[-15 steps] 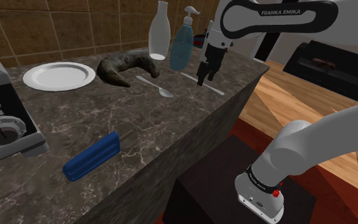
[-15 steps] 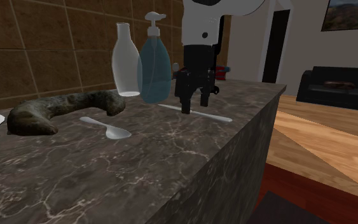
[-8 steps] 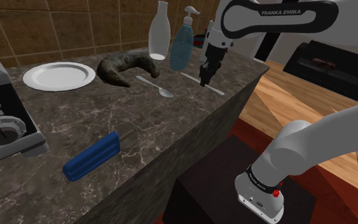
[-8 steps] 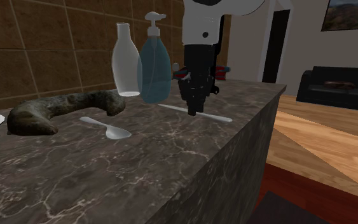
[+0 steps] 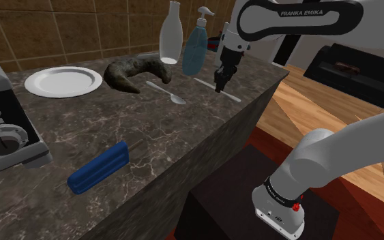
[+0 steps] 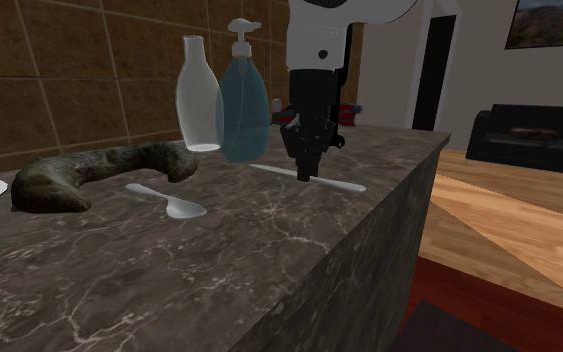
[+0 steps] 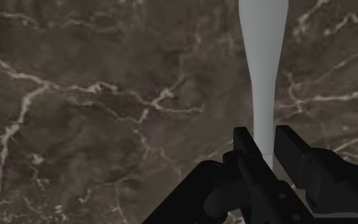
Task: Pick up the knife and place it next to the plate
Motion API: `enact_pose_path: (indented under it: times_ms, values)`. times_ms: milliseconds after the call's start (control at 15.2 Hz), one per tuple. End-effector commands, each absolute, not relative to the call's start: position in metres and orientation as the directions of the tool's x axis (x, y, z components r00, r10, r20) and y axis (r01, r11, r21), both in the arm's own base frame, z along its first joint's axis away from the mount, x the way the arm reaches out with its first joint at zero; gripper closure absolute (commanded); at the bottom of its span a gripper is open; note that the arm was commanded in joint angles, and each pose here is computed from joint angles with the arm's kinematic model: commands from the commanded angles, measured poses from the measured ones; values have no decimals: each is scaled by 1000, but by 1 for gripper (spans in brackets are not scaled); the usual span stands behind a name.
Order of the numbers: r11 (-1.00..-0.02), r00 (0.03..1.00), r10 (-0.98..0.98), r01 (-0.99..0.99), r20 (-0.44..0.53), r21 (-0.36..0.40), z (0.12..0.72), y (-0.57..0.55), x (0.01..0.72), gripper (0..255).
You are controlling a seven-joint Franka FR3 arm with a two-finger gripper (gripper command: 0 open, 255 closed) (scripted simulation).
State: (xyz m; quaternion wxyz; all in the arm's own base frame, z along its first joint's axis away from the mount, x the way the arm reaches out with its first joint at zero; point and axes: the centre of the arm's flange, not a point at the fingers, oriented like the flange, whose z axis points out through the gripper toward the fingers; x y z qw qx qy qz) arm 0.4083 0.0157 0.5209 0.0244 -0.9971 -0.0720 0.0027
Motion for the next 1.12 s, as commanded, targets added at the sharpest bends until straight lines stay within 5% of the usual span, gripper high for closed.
enact_pose_path:
  times_ms: [0, 1056]
  values:
    - [-988, 989, 145, 145, -6, -50, 524, 17, 409, 255]
    - [-988, 989, 145, 145, -6, -50, 605, 17, 408, 255]
